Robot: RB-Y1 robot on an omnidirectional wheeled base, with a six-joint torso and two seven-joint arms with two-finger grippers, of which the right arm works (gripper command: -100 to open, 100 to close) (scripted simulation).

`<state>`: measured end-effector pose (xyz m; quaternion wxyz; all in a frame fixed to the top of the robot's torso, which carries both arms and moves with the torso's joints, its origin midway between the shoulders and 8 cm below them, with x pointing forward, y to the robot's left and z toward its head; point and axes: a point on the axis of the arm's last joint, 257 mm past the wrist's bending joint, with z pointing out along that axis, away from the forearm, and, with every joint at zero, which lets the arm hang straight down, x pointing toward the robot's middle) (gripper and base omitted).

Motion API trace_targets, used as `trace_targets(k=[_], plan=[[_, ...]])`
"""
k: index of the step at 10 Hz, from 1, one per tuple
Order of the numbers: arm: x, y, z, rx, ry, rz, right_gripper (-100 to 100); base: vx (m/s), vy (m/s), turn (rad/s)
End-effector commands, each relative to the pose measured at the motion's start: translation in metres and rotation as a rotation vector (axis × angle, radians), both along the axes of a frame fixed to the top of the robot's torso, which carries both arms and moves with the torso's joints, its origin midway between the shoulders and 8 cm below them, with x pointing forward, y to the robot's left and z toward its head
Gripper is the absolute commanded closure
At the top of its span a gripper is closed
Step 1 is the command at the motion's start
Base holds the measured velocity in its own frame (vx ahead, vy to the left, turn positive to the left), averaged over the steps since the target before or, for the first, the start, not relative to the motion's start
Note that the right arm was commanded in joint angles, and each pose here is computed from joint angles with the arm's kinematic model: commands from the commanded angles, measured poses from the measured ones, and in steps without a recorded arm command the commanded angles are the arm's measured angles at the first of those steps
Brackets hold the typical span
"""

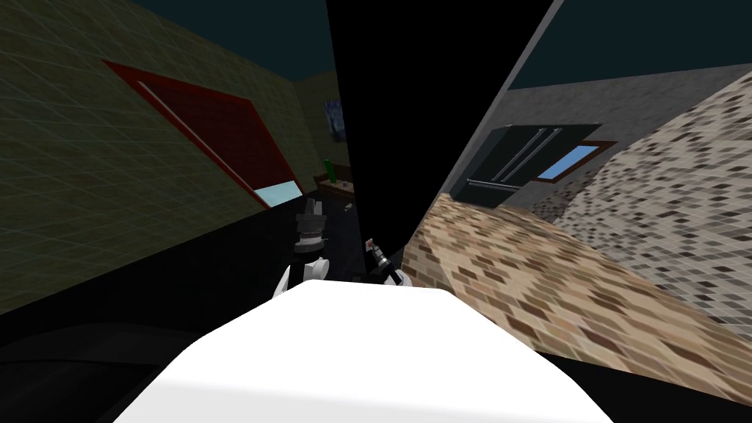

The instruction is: Push the door open

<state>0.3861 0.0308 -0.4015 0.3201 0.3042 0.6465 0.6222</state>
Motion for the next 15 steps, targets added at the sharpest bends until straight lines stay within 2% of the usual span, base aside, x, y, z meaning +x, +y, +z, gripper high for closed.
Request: trace_targets(k=[1,2,3,4,5,7,8,14,15], plan=[[0.013,-0.018,-0.001,-0.01,-0.001,-0.038,100,0.146,0.173,-0.05],[0.018,-0.026,-0.001,-0.012,-0.001,-0.058,100,0.146,0.186,-0.054],[0.016,-0.028,-0.006,-0.019,0.007,-0.059,100,0.089,0.136,-0.018],[0.018,-0.026,-0.001,-0.012,-0.001,-0.058,100,0.033,0.051,-0.013],[0.025,-0.038,-0.001,-0.013,-0.003,-0.089,100,0.092,0.089,-0.055],[0.03,-0.046,-0.001,-0.013,-0.003,-0.109,100,0.112,0.132,-0.087],[0.026,-0.037,0.001,-0.004,-0.002,-0.092,-100,-0.114,0.0,-0.056],[0.021,-0.02,0.01,0.04,0.003,-0.077,-100,-0.227,-0.09,-0.03],[0.021,-0.023,0.009,0.034,0.002,-0.079,-100,-0.1,-0.038,-0.001]])
